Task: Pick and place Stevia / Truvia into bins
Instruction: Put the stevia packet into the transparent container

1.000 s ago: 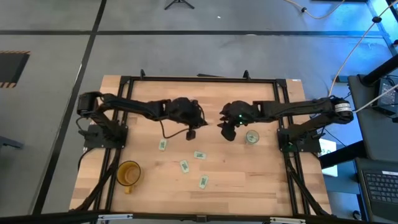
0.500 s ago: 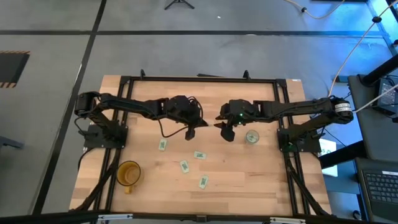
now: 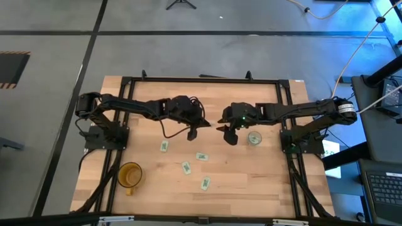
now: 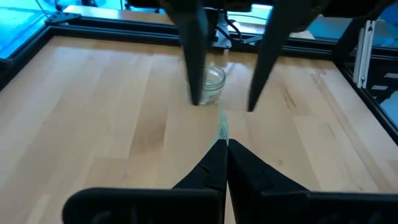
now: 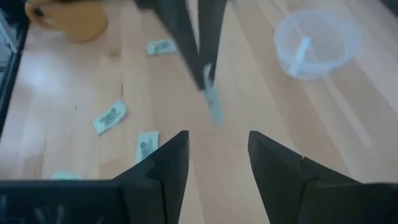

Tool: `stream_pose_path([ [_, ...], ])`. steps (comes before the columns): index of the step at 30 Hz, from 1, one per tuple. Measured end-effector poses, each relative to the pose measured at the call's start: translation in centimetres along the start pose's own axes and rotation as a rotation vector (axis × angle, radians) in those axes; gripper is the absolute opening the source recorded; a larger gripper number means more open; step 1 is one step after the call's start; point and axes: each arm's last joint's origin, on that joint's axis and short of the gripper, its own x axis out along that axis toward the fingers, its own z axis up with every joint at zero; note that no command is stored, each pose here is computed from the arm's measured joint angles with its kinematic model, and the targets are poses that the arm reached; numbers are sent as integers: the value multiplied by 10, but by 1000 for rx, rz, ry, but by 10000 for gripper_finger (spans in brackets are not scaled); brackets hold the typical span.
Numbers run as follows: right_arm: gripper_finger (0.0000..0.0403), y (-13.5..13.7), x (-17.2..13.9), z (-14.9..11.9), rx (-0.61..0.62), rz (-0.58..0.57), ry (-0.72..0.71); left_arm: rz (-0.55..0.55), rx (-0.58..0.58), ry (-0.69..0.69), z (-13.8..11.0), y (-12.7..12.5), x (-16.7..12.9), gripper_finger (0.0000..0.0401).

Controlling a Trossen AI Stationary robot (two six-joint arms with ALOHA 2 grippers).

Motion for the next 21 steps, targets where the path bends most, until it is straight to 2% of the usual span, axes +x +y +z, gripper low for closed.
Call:
stream_pose_path([
  [5, 168, 2, 0, 6, -24, 16, -59, -38, 6, -19, 2, -5, 1, 2],
  [11, 155, 3, 0, 5, -13, 39, -53, -20, 4, -31, 3, -6, 1, 2],
  [14, 127, 4, 0, 5, -7, 43, -52, -19, -3, -31, 3, -6, 1, 2],
  [21, 32, 4, 0, 5, 0, 44, -53, -19, -3, -32, 3, -6, 1, 2],
])
